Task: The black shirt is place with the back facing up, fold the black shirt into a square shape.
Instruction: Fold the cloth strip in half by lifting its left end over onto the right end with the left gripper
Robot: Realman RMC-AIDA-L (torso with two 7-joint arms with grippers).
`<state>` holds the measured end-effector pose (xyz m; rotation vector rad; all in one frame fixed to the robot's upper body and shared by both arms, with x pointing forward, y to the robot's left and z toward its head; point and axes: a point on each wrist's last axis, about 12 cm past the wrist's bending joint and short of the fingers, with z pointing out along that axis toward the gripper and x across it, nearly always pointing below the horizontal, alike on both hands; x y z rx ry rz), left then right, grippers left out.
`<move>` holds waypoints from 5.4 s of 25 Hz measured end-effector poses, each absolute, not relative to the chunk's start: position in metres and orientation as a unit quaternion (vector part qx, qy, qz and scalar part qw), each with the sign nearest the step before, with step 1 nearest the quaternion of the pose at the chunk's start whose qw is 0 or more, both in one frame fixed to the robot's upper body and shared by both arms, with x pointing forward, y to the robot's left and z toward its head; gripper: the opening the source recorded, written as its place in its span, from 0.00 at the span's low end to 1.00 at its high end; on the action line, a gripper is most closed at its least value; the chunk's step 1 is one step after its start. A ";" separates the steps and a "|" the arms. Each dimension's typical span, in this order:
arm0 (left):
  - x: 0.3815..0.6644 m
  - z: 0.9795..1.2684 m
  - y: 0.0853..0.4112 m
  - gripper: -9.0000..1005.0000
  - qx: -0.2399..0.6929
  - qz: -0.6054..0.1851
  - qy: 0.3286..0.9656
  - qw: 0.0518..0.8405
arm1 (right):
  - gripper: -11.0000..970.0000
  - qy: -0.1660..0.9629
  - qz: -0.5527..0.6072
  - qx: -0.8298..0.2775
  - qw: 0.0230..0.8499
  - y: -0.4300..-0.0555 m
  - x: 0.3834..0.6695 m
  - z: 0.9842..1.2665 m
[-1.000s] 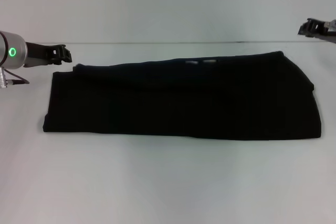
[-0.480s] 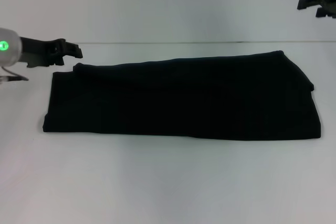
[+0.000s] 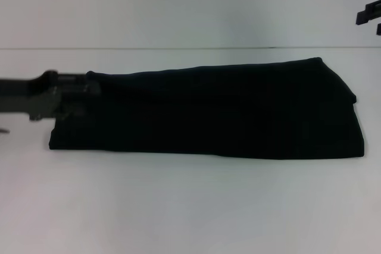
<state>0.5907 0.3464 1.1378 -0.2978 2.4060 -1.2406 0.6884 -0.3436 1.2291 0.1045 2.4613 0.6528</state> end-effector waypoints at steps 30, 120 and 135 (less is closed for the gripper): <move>0.541 1.053 0.370 0.71 -0.345 -0.442 0.802 0.206 | 0.63 0.923 0.242 0.038 0.296 -0.349 0.686 1.231; 0.542 1.047 0.379 0.08 -0.286 -0.390 0.816 0.317 | 0.62 0.925 0.248 0.055 0.283 -0.362 0.677 1.226; 0.553 1.057 0.376 0.08 -0.262 -0.389 0.825 0.317 | 0.62 0.903 0.288 0.033 0.318 -0.383 0.651 1.202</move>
